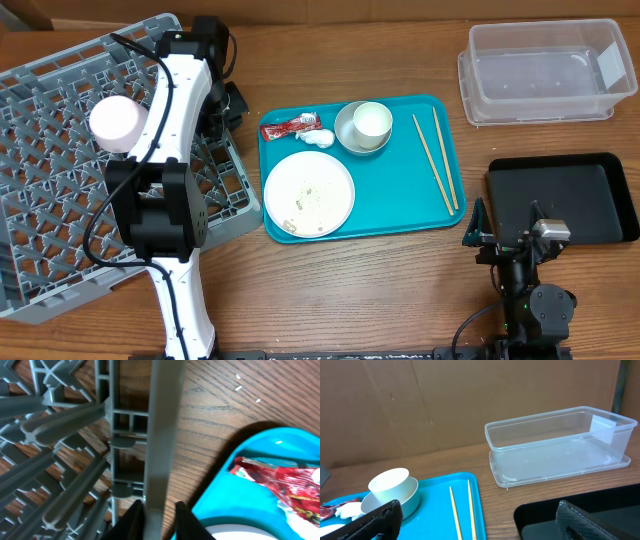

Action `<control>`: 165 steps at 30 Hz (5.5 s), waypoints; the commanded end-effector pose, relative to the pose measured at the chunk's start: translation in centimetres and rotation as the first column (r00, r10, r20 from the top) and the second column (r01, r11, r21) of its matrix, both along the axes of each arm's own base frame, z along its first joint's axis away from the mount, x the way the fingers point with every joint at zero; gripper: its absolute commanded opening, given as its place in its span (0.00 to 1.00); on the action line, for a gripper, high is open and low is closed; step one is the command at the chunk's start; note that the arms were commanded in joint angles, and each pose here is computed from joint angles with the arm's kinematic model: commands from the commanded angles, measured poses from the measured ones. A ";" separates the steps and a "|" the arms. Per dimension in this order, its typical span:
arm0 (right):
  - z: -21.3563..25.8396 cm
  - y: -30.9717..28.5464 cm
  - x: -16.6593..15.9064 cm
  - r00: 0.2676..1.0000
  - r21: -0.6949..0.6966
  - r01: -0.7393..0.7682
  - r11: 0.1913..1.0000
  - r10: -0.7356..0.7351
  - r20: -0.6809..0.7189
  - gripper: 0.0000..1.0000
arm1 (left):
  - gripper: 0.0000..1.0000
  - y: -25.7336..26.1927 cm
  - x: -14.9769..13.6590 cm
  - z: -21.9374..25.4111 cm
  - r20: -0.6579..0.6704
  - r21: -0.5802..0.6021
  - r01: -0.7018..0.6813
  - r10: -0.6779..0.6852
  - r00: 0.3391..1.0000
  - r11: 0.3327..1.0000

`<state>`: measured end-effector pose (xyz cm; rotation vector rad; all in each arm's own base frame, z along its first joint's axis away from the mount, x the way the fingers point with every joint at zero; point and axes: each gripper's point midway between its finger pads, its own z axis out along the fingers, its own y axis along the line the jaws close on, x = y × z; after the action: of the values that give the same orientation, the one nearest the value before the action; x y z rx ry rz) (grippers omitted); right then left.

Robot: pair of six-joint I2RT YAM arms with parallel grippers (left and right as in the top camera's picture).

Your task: Sort waste into correct bins and load items into the dishwasher

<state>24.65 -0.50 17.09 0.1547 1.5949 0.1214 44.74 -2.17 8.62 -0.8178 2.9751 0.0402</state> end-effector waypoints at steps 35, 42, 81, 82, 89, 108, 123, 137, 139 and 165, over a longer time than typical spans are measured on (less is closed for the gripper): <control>-0.1 0.0 0.0 1.000 0.004 0.002 1.000 -0.002 0.006 1.00 | 0.04 -1.2 -7.9 -0.2 -0.318 -0.125 0.388 -0.407 0.856 0.913; -0.1 0.0 0.0 1.000 0.004 0.002 1.000 -0.002 0.006 1.00 | 0.04 -2.7 -9.6 -1.7 -0.354 -0.194 0.548 -0.579 0.734 0.814; -0.1 0.0 0.0 1.000 0.004 0.002 1.000 -0.002 0.006 1.00 | 0.04 2.9 -8.0 -4.8 -0.337 -0.056 0.323 -0.322 0.885 0.945; -0.1 0.0 0.0 1.000 0.004 0.002 1.000 -0.002 0.006 1.00 | 0.04 2.8 -8.2 -4.8 -0.344 -0.059 0.329 -0.328 0.880 0.943; -0.1 0.0 0.0 1.000 0.004 0.002 1.000 -0.002 0.006 1.00 | 0.04 2.5 -9.4 -4.3 -0.390 -0.081 0.347 -0.350 0.852 0.934; -0.1 0.0 0.0 1.000 0.004 0.002 1.000 -0.002 0.006 1.00 | 0.04 2.4 -10.7 -3.8 -0.439 -0.108 0.364 -0.373 0.817 0.925; -0.1 0.0 0.0 1.000 0.004 0.002 1.000 -0.002 0.006 1.00 | 0.96 2.2 -8.8 0.1 -0.380 -0.096 0.385 -0.391 0.839 0.918; -0.1 0.0 0.0 1.000 0.004 0.002 1.000 -0.002 0.006 1.00 | 1.00 -3.1 -3.9 8.2 0.024 -0.260 0.406 -0.414 0.910 0.876; -0.1 0.0 0.0 1.000 0.004 0.002 1.000 -0.002 0.006 1.00 | 0.95 -4.8 -3.9 8.7 0.075 -0.340 0.435 -0.438 0.896 0.833; -0.1 0.0 0.0 1.000 0.004 0.002 1.000 -0.002 0.006 1.00 | 0.55 -20.9 -5.4 8.6 0.177 -0.225 0.675 -0.651 0.738 0.703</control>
<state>24.64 -0.50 17.10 0.1543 1.5942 0.1212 37.53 -23.72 16.02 0.4462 3.0991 -0.6406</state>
